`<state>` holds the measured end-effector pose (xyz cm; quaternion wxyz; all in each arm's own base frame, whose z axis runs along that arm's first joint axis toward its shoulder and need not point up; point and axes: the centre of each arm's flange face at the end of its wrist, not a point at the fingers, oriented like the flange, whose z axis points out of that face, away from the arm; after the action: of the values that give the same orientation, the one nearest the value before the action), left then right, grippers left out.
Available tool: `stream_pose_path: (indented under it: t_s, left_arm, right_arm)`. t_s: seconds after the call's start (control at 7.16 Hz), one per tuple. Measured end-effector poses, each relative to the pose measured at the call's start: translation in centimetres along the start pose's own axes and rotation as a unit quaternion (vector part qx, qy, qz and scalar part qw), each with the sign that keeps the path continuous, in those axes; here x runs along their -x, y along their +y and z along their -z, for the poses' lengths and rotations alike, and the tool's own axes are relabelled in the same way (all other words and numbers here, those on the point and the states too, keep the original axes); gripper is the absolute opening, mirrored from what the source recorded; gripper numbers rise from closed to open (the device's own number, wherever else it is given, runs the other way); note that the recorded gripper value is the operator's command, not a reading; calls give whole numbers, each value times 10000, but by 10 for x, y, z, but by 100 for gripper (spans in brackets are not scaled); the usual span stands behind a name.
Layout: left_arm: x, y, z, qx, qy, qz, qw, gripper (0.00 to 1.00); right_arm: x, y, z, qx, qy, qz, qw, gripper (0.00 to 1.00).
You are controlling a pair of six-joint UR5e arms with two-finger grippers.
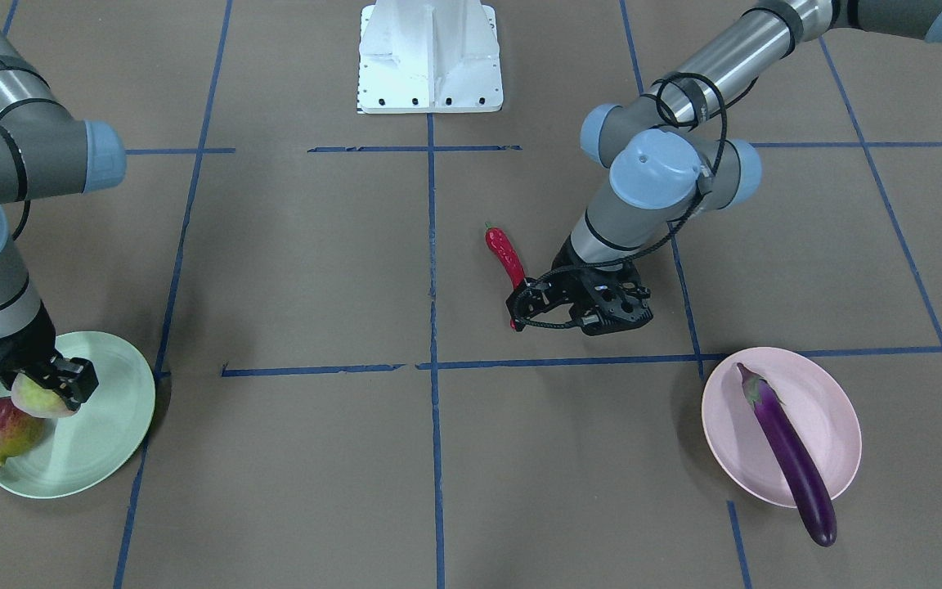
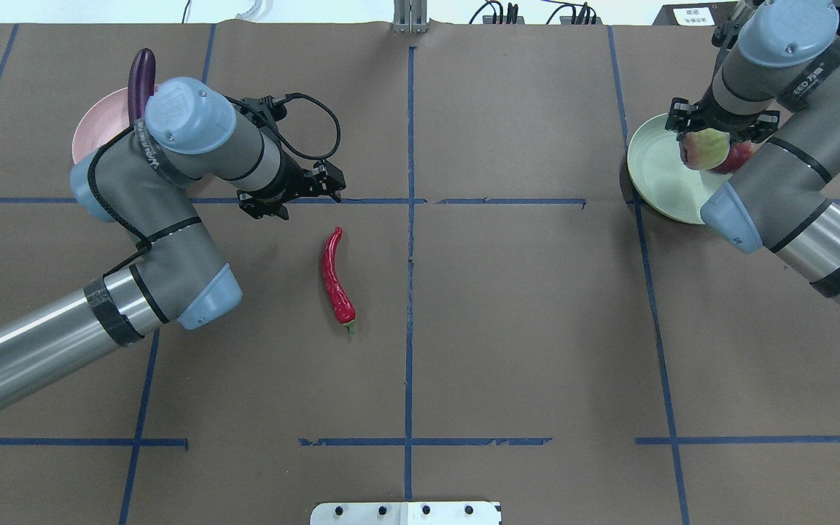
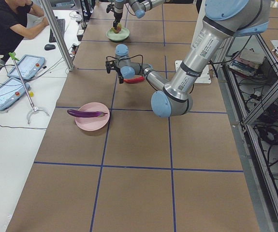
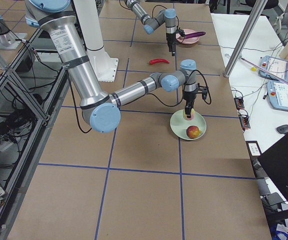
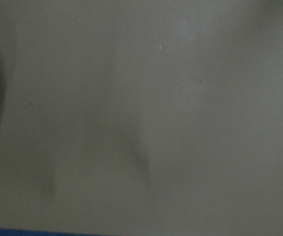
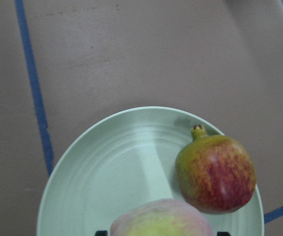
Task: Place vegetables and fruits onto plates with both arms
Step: 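Carry apple to green plate with right gripper while left reaches chili, then place chili on pink plate with left gripper while right sets apple down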
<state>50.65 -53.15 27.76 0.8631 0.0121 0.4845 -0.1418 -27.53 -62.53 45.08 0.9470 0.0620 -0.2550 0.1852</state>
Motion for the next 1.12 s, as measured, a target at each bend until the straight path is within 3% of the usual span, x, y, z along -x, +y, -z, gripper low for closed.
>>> stream_pose_path:
  t_s: [0.28, 0.42, 0.56, 0.84, 1.12]
  left_arm:
    - [-28, 68, -9, -66, -666, -69, 9977, 99]
    - [-34, 97, -16, -12, -854, -166, 9962, 90]
    - [-37, 117, -22, 58, -945, -238, 9952, 67]
    - [-39, 136, -29, 158, -1013, -303, 9943, 1]
    - [-36, 137, -25, 173, -1020, -299, 9942, 0]
  right_arm:
    - [-7, -10, -16, -50, -103, 41, 9999, 100]
    - [-5, -9, -16, -21, -219, 76, 9997, 100]
    - [-2, -8, -12, 46, -339, 108, 9994, 100]
    - [6, -3, 6, 165, -622, 169, 9978, 100]
    - [5, 7, 28, 232, -860, 197, 9958, 100]
